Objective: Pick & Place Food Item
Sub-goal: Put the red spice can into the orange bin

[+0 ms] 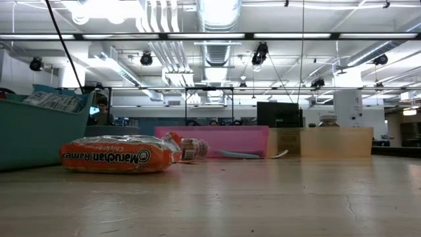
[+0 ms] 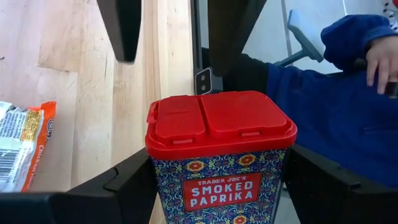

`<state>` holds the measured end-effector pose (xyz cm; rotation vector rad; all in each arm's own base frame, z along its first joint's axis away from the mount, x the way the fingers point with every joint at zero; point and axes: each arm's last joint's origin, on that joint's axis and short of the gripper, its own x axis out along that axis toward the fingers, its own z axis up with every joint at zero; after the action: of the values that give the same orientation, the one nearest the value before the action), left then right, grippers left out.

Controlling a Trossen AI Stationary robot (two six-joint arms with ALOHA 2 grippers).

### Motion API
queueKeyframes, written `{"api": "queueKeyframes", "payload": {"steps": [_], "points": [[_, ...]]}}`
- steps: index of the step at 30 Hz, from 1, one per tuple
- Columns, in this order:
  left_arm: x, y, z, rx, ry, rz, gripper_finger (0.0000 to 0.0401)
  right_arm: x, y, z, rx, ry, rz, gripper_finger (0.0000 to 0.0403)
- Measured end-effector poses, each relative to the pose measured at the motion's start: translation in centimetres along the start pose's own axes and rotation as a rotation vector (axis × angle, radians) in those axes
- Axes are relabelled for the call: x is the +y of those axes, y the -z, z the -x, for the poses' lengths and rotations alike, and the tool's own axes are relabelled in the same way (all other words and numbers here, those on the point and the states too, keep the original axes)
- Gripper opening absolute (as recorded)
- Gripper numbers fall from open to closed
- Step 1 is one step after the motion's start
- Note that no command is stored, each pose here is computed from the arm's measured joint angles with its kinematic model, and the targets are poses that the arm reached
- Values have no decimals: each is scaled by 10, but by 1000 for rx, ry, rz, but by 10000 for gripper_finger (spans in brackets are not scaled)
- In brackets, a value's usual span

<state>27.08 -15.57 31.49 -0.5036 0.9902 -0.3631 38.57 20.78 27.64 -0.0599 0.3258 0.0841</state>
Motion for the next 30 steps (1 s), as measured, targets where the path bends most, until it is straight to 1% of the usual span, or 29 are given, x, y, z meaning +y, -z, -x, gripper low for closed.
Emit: {"api": "queueKeyframes", "payload": {"steps": [2,5,8,11,14,17,22,24,27,30], "points": [[0,0,0,0,0,0,280,3,-1,2,-14,50,45,249],[0,0,0,-1,1,-1,277,7,0,5,-17,118,153,261],[0,0,0,-4,3,-2,279,11,0,7,-17,145,242,293],[0,0,0,-4,3,-1,292,14,-1,9,-30,136,261,336],[0,0,0,-4,3,-1,295,16,-2,9,-37,128,236,374],[-1,-1,0,-10,8,-3,283,16,-2,9,-40,127,193,391],[-2,-4,0,-35,25,-7,278,13,-2,8,-48,131,52,398],[-1,-6,1,-43,29,5,286,13,-2,8,-50,131,16,398],[0,-7,1,-46,36,20,300,13,-8,9,-59,116,1,398],[0,-7,1,-49,37,25,298,14,-10,9,-63,85,-15,398]]}}
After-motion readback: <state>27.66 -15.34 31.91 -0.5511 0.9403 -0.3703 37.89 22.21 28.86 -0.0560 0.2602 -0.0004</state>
